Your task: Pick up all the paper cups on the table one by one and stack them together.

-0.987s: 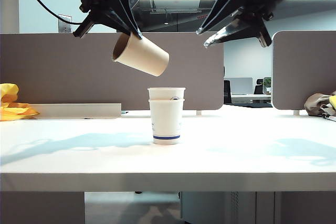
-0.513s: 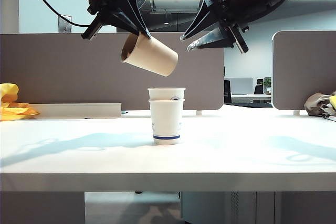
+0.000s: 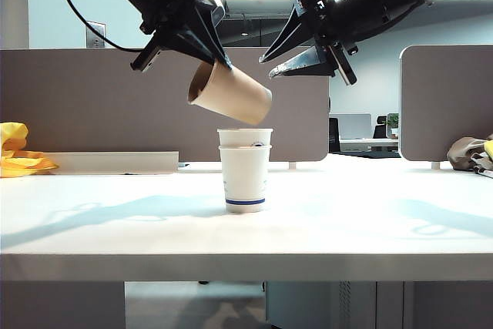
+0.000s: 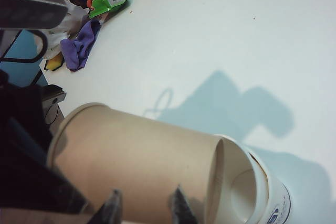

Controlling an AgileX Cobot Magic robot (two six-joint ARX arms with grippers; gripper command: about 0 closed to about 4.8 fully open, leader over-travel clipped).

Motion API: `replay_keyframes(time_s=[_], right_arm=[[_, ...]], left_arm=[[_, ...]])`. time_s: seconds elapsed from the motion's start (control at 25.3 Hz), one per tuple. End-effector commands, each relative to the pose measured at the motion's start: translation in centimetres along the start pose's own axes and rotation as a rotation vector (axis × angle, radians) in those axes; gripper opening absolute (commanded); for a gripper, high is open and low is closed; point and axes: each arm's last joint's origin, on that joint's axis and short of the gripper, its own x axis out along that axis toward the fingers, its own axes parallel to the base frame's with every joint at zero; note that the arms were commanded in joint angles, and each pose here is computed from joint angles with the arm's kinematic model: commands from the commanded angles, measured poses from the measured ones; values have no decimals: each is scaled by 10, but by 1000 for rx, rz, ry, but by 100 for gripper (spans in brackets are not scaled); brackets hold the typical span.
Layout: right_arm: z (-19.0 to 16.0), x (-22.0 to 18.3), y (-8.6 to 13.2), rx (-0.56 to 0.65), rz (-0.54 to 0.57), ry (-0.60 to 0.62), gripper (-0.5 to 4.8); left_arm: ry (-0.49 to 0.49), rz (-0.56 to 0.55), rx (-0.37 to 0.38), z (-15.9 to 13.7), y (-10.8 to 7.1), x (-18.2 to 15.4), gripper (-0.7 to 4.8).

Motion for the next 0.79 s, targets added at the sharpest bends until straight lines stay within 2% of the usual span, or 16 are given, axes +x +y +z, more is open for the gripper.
replay_keyframes(time_s=[0.04,0.36,0.79], right_arm=[[0,5,-4,14,10,2,126],[-3,21,-7,30,66,12,125],[-8,30,-9,40,74,37,117]], left_arm=[[-20,-20,19,2,-5,-5,-6],[-15,-35,17,2,-7,-6,-6],[-44,-63,45,6,-9,-7,-6]])
